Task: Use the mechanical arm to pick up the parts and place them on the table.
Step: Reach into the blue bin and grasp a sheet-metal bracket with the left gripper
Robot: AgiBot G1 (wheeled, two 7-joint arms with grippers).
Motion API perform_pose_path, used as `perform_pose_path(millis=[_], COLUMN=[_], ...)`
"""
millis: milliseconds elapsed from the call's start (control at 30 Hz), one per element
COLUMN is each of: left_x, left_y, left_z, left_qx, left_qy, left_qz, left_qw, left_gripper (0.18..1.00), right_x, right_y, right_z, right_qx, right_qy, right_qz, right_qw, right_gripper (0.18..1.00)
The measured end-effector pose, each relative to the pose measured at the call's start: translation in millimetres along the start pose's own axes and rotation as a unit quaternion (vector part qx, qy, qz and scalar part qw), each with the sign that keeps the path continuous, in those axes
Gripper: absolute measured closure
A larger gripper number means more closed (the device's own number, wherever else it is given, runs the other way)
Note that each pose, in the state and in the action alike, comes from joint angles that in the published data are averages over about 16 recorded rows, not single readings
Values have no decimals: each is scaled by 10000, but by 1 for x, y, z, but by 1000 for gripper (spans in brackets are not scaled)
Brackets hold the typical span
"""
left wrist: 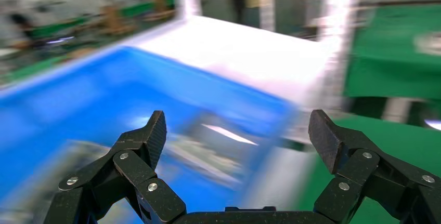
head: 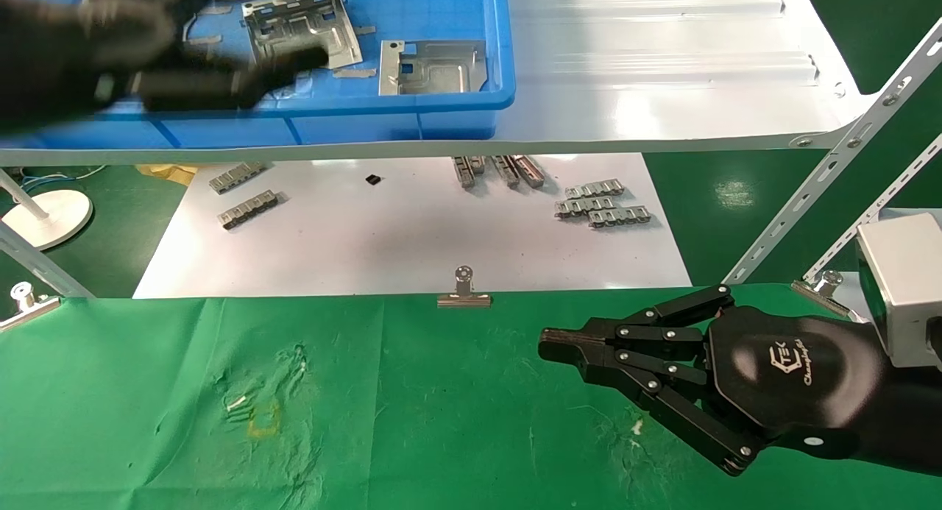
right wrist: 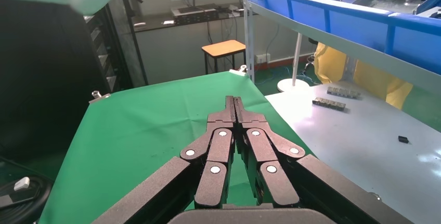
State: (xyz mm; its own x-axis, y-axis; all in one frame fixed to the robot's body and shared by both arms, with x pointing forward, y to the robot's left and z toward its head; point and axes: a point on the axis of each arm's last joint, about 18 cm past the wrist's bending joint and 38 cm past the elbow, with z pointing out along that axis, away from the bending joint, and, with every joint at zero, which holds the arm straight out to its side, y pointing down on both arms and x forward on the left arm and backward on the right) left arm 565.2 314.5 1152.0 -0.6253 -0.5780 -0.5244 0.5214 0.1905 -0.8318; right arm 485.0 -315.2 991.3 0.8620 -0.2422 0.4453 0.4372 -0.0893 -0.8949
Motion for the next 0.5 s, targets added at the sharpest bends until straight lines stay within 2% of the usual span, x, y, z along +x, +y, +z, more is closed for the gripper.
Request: perform_pose_path(millis=[233, 500], left_x=[-68, -98], left_y=[-13, -15], left_z=[57, 91], left_qx=[-782, -1532], left_qy=[-1012, -1581], left_qz=[-48, 9], left_qw=[9918, 9755], left_gripper=[183, 183], right_x=[0, 0], right_y=[0, 0], right_z=[0, 0], right_qx=[0, 0], right_qy=[0, 0], right_qz=[0, 0], right_qw=[10000, 10000], right_gripper=[987, 987])
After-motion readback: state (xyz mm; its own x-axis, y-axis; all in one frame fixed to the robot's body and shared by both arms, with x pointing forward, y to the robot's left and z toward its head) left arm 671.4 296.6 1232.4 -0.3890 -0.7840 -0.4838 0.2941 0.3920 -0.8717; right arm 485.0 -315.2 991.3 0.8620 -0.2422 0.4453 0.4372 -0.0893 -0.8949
